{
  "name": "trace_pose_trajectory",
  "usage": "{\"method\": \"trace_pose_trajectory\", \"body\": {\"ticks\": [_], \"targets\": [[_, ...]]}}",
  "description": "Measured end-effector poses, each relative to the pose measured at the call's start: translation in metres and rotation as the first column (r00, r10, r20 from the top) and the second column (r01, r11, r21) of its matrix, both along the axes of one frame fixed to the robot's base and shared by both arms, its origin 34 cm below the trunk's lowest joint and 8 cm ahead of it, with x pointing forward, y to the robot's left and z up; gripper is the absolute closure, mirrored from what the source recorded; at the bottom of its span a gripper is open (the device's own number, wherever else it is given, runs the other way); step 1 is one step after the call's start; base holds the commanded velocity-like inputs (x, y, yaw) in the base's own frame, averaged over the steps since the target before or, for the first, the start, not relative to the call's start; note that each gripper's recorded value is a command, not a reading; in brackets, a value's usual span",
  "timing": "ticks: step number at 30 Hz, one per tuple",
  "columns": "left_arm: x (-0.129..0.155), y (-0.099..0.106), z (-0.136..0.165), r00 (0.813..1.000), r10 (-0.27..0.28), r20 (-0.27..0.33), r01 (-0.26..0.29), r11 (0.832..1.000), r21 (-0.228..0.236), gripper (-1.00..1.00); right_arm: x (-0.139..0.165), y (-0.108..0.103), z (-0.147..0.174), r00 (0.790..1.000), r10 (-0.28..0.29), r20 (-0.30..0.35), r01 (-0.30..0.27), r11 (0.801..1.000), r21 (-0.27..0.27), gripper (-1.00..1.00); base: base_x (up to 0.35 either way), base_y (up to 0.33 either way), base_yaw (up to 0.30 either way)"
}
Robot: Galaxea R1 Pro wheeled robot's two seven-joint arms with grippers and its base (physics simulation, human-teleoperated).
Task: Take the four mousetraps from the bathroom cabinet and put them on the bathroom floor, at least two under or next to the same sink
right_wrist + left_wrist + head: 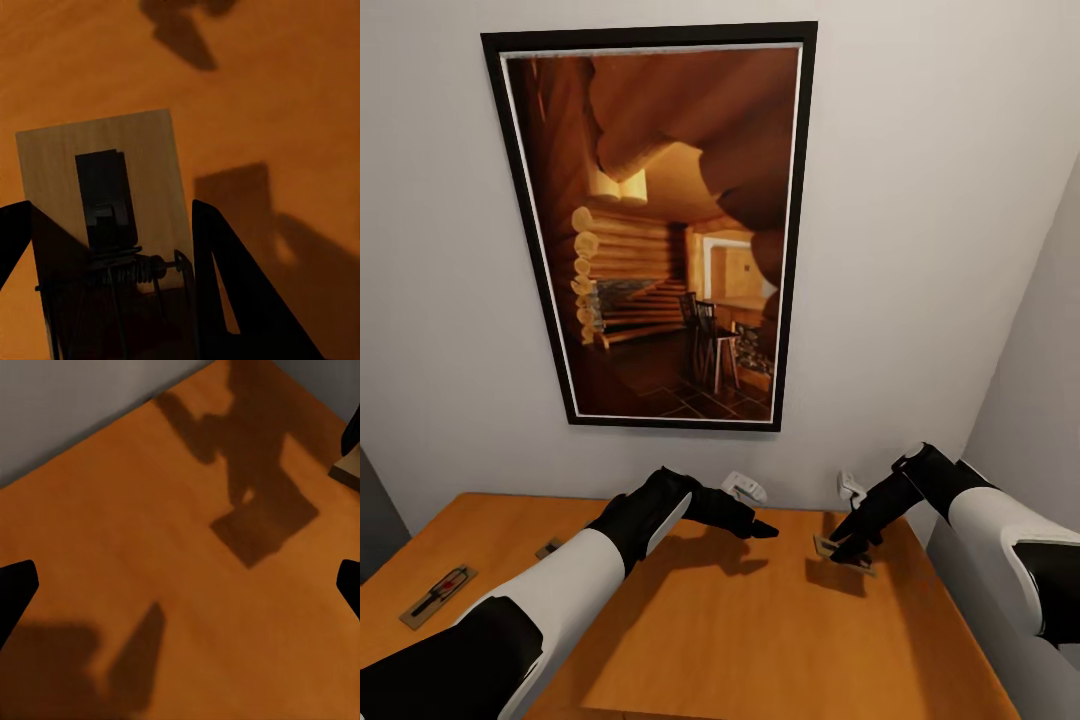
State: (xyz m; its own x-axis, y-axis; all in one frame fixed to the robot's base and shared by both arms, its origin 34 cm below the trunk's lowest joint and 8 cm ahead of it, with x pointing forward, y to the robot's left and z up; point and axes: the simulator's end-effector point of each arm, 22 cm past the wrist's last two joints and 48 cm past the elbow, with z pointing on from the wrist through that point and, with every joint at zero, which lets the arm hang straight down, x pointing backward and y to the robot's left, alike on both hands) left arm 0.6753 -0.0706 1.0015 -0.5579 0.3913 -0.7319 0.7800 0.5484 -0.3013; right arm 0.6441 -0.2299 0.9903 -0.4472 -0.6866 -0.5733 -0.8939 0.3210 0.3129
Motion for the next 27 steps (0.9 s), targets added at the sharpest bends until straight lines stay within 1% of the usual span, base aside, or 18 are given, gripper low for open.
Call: {"method": "trace_pose_trajectory", "body": {"ticks": [5,11,14,20,27], "targets": [[0.001,0.002,0.000,1.000,0.002,0.001,-0.002,1.000,0.000,-1.00,0.000,0.000,0.000,1.000,-0.001,-0.001,0.001,1.000,0.000,1.00,0.000,0.000,0.000],[0.012,0.032,-0.006,0.999,0.034,0.006,-0.035,0.999,0.029,-1.00,0.000,0.000,0.000,1.000,0.001,0.002,-0.001,1.000,-0.001,1.00,0.000,0.000,0.000],[0.015,0.041,-0.009,0.999,0.045,0.007,-0.045,0.998,0.038,-1.00,0.000,0.000,0.000,1.000,0.001,0.003,-0.001,1.000,0.000,1.00,0.000,0.000,0.000],[0.017,0.046,-0.010,0.999,0.052,0.006,-0.052,0.998,0.043,-1.00,0.001,0.000,0.000,1.000,0.000,0.004,0.000,1.000,0.000,1.00,0.000,0.000,0.000],[0.016,0.043,-0.009,0.999,0.048,0.006,-0.049,0.998,0.039,-1.00,0.001,-0.001,-0.001,1.000,-0.002,0.004,0.002,1.000,-0.005,1.00,0.000,0.000,0.000]]}}
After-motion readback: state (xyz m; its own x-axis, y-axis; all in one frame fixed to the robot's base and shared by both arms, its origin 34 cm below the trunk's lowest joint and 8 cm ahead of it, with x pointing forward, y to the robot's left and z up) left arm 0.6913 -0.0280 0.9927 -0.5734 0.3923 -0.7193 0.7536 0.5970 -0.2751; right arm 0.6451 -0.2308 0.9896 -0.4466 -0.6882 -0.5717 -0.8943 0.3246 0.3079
